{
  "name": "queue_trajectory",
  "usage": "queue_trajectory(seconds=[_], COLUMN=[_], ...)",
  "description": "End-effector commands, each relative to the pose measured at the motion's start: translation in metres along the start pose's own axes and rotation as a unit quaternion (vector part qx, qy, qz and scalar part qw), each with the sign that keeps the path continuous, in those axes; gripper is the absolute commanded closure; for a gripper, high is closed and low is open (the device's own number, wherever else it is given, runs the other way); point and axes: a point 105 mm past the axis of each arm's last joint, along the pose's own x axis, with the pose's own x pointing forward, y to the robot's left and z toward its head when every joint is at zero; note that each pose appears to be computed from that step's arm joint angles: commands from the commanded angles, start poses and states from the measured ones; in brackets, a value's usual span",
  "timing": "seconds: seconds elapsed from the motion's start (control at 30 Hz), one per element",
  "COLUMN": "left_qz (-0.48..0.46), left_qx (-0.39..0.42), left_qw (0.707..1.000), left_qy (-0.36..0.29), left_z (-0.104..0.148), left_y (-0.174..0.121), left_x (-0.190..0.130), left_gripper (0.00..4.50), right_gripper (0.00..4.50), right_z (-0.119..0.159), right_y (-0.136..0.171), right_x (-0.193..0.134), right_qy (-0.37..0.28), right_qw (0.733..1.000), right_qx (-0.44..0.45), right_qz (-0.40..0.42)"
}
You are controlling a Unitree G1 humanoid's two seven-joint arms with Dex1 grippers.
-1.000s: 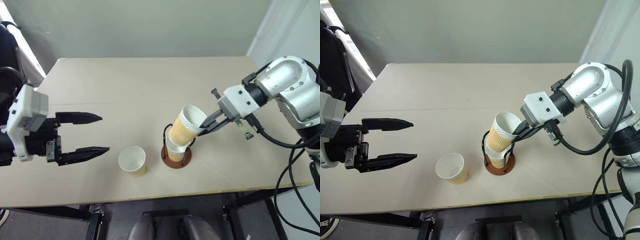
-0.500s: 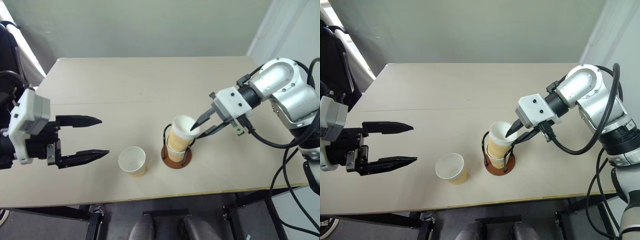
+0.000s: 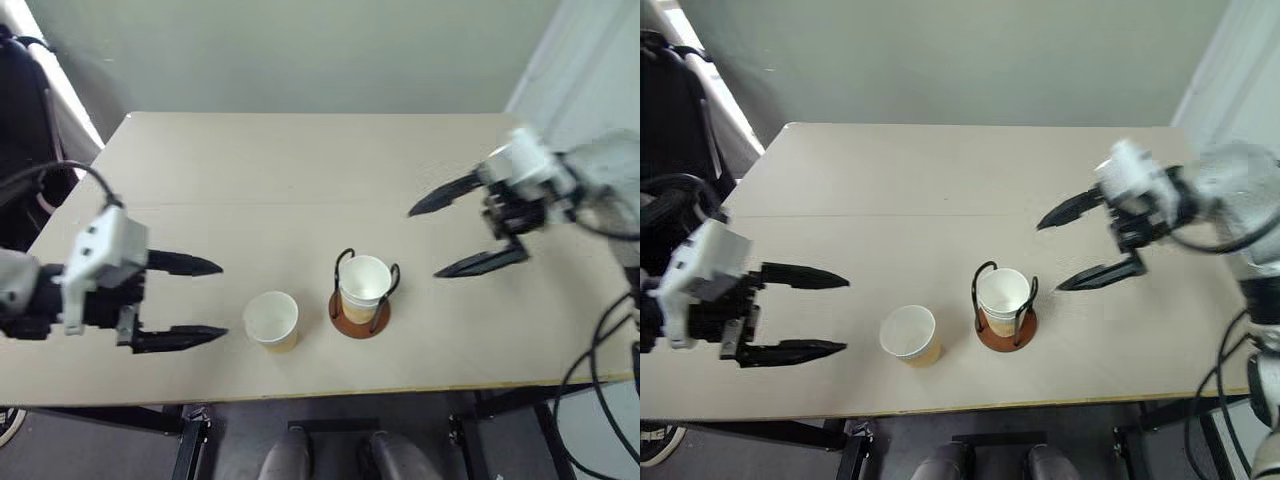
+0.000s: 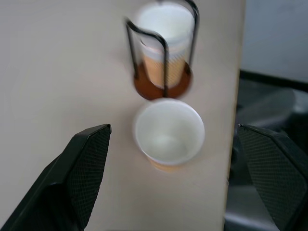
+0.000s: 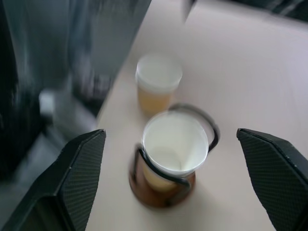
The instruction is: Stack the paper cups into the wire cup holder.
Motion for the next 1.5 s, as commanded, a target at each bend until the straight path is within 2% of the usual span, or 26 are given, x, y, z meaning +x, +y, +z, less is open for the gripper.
queue_trajectory(seconds=[0.03, 0.13, 0.23, 0.37, 0.6, 0.73, 1.03, 1.07, 1.17, 1.27, 1.4, 1.5], left_qz=[-0.022, -0.047, -0.065, -0.111, -0.164, -0.173, -0.176, -0.178, -0.176, -0.172, -0.115, -0.106], left_qx=[0.042, 0.054, 0.067, 0.078, 0.091, 0.102, 0.111, 0.111, 0.116, 0.125, 0.182, 0.230], left_qw=[0.998, 0.996, 0.994, 0.989, 0.978, 0.973, 0.971, 0.971, 0.972, 0.976, 0.977, 0.966], left_qy=[0.045, 0.056, 0.058, 0.064, 0.096, 0.116, 0.118, 0.116, 0.099, 0.049, -0.017, -0.052], left_z=[-0.005, -0.011, -0.014, -0.014, -0.025, -0.036, -0.037, -0.036, -0.027, -0.001, 0.053, 0.085], left_y=[0.004, 0.007, 0.012, 0.010, 0.002, 0.001, 0.004, 0.005, 0.010, 0.019, 0.054, 0.064], left_x=[0.009, 0.023, 0.036, 0.051, 0.061, 0.070, 0.073, 0.073, 0.069, 0.060, 0.046, 0.040], left_gripper=[0.00, 0.00, 0.00, 0.00, 0.00, 0.86, 4.24, 4.49, 4.49, 4.49, 4.49, 4.49], right_gripper=[0.02, 0.02, 0.02, 0.02, 0.02, 0.00, 0.00, 0.00, 0.00, 0.00, 0.00, 0.00], right_z=[0.032, 0.047, 0.050, 0.047, 0.042, 0.044, 0.044, 0.044, 0.042, 0.041, 0.040, 0.041], right_y=[0.023, 0.040, 0.051, 0.057, 0.058, 0.059, 0.061, 0.060, 0.058, 0.055, 0.051, 0.050], right_x=[-0.016, -0.015, -0.003, 0.009, 0.010, 0.011, 0.010, 0.010, 0.011, 0.010, 0.006, 0.006], right_qy=[-0.074, -0.120, -0.136, -0.131, -0.115, -0.111, -0.098, -0.097, -0.094, -0.091, -0.083, -0.079], right_qw=[0.997, 0.991, 0.989, 0.988, 0.986, 0.986, 0.986, 0.986, 0.986, 0.986, 0.985, 0.985], right_qx=[-0.003, 0.007, 0.019, 0.032, 0.035, 0.028, 0.025, 0.026, 0.027, 0.026, 0.021, 0.016], right_qz=[-0.036, -0.055, -0.062, -0.078, -0.113, -0.122, -0.132, -0.133, -0.134, -0.138, -0.150, -0.152])
